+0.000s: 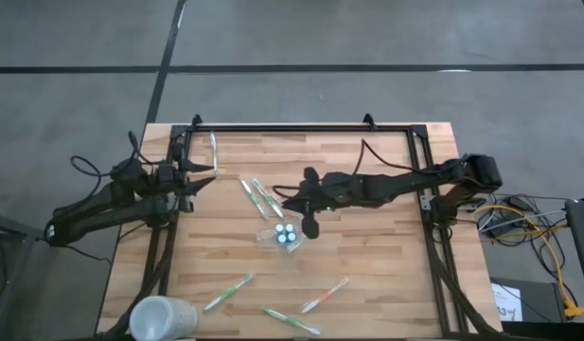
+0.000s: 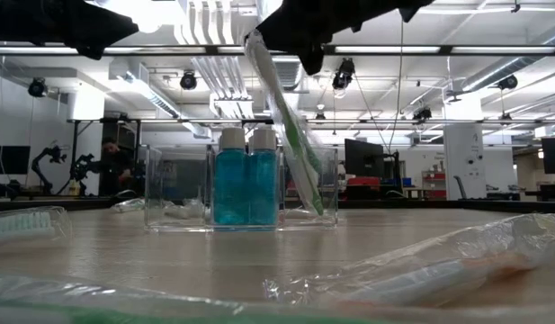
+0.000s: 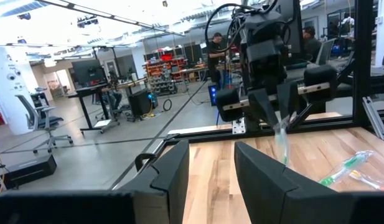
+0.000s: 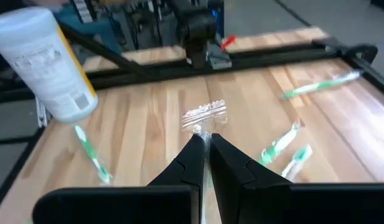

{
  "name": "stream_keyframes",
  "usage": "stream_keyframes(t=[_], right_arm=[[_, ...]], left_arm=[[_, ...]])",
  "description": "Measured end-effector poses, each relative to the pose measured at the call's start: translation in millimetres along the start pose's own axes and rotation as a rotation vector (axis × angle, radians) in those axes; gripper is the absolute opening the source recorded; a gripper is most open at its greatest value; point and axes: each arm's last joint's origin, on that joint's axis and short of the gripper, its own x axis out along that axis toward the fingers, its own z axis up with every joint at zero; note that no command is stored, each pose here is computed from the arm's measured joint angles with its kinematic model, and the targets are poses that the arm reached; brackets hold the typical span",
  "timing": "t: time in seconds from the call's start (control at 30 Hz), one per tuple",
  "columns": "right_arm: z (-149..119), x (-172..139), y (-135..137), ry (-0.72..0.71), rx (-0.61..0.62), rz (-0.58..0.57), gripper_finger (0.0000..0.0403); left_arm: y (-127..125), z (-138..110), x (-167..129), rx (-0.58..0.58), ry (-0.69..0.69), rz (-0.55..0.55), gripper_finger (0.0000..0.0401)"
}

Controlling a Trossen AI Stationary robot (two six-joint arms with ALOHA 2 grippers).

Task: Pick & Place toothbrushing station
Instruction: Put the green toothbrush into the transparent organizer

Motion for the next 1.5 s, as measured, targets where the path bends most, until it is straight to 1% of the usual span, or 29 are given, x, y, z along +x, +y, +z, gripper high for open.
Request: stream_keyframes(t=[0.07,0.13,0.23,0.4,0.47,0.73,0.87,1.03,1.13,1.33,1.5], right_arm=[[3.0,3.7,1.1,0.020,0.018,0.001,0.0013],[-1.8,5.5,1.9,0.084,0.033,0.006,0.0013],[-6.2,7.3,4.1,0.135,0.061,0.026,0.0013],[-14.3,5.1,4.4,0.191,0.145,0.013,0.0013],[-16.8,4.8,4.0,0.211,0.158,0.006,0.0013],[-19.1,4.4,3.4,0.233,0.255,-0.016,0.0011],[-19.9,4.1,2.5,0.235,0.291,-0.050,0.0011],[-20.4,4.1,2.0,0.235,0.351,-0.066,0.0014],[-20.6,4.0,1.8,0.233,0.351,-0.079,0.0031],[-21.5,3.7,2.2,0.242,0.334,-0.082,0.0089],[-22.5,3.4,2.1,0.251,0.330,-0.086,0.0124]], left_arm=[[0.0,0.0,0.0,0.000,0.000,0.000,0.0133],[0.0,0.1,0.0,0.000,0.000,0.000,0.0133],[0.0,0.0,0.0,0.000,0.000,0.000,0.0133],[0.0,0.1,0.0,0.000,0.000,0.000,0.0133],[0.0,-0.1,0.0,0.000,0.000,0.000,0.0133],[0.0,0.1,0.0,0.000,0.000,0.000,0.0133],[0.0,0.0,0.0,0.000,0.000,0.000,0.0133],[0.0,0.0,0.0,0.000,0.000,0.000,0.0133],[0.0,0.1,0.0,0.000,0.000,0.000,0.0133],[0.0,0.1,0.0,0.000,0.000,0.000,0.0133],[0.0,0.1,0.0,0.000,0.000,0.000,0.0133]])
